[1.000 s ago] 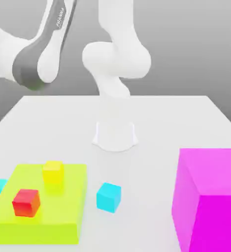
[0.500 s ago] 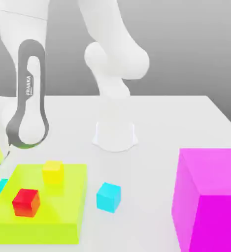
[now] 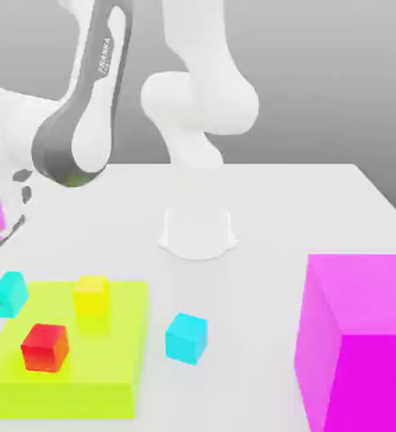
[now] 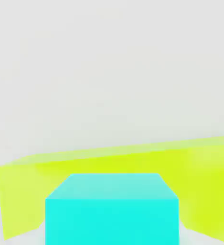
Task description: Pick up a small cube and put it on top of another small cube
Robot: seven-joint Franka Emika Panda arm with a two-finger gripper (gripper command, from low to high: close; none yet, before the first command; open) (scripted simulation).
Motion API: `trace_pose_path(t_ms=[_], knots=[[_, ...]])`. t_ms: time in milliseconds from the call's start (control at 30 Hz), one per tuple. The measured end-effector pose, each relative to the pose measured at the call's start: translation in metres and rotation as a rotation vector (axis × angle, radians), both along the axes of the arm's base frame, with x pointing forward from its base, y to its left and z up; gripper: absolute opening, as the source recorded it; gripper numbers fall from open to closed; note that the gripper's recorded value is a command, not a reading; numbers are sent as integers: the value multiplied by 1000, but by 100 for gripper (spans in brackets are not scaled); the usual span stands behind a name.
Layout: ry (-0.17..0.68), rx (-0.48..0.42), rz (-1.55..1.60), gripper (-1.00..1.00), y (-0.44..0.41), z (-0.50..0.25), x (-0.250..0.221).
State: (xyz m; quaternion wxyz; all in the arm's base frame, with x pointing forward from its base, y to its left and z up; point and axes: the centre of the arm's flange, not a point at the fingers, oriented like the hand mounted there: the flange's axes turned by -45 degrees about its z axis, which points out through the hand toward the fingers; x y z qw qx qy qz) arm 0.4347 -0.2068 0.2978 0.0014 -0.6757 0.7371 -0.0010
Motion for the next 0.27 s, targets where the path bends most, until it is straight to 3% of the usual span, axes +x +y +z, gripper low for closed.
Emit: trace_pose_path(t_ms=[133, 167, 267], knots=[[2, -1, -48, -100, -2, -36, 1], [2, -1, -53, 100, -3, -45, 0], [2, -1, -54, 100, -3, -45, 0]])
